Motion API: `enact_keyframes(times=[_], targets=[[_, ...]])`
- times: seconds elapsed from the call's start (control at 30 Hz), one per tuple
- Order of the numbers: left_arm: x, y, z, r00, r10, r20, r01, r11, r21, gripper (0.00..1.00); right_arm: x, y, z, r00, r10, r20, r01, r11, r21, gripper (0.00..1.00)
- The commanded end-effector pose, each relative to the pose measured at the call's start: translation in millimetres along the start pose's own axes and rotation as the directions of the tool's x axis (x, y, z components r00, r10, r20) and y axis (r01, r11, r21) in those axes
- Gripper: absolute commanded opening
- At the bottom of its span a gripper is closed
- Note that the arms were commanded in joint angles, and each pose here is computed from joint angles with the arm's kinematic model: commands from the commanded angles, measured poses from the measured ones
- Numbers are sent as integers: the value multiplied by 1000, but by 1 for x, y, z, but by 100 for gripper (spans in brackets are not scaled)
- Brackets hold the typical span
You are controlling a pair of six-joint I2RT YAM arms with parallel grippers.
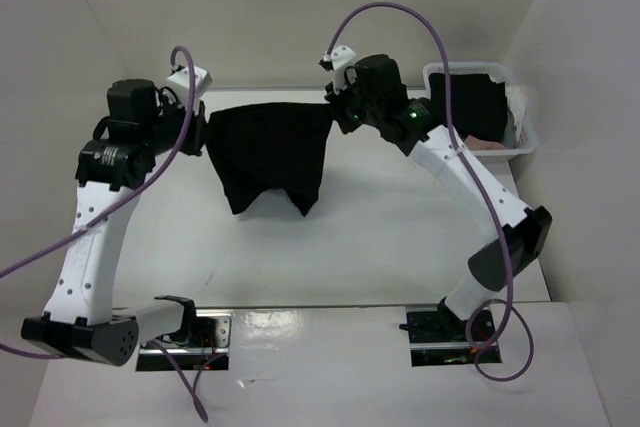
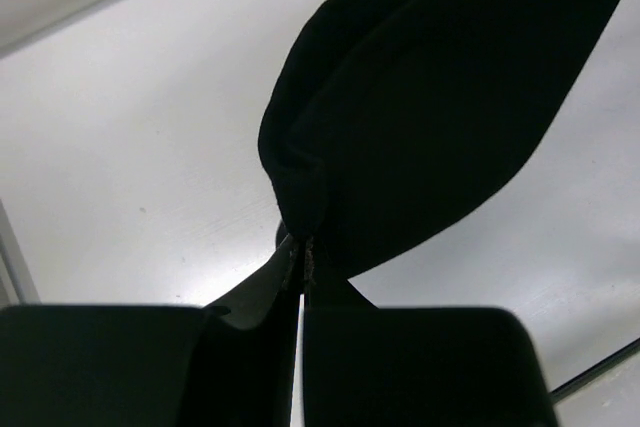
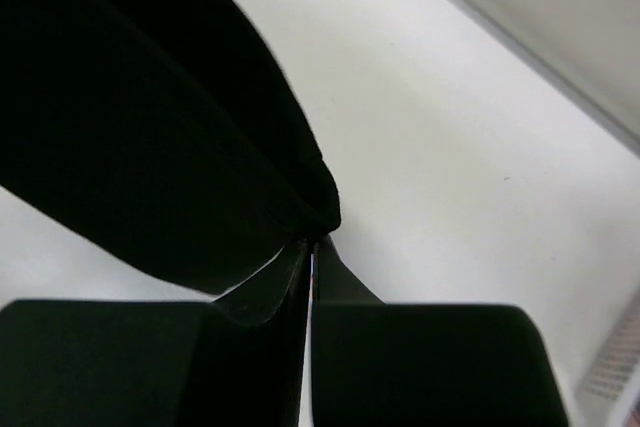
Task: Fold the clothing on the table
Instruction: Flatten the skirt out
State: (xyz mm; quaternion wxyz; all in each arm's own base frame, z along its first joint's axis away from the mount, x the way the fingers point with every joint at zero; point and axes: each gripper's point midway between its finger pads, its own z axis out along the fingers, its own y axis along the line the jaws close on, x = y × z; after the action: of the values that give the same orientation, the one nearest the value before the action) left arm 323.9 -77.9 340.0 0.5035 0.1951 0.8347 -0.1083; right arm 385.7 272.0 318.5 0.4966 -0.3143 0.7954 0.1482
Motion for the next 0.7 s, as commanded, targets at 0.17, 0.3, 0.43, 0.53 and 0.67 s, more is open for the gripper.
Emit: enact_keyframes(times=[0.17,0.3,0.43,0.53,0.67], targets=[[-25,-29,-53,977,102,186,-114,992,56,0,-45,-18,-92,979,-91,184,67,989,130,0],[-28,-54,-80,957,119,263,-157,979,130,0,-43,-10,-112,972,-93,215,73,992,98,0],[-23,-66,-96,943,137,303,-190,970,152,2,-33,2,-129,967,-102,232,96,995,35,0],[-22,-70,-103,937,142,320,-200,967,156,2,-32,-2,-138,965,-98,245,91,995,39,0],[-16,-79,-105,938,144,316,-214,956,201,2,-31,10,-146,960,-108,257,118,993,-22,0]])
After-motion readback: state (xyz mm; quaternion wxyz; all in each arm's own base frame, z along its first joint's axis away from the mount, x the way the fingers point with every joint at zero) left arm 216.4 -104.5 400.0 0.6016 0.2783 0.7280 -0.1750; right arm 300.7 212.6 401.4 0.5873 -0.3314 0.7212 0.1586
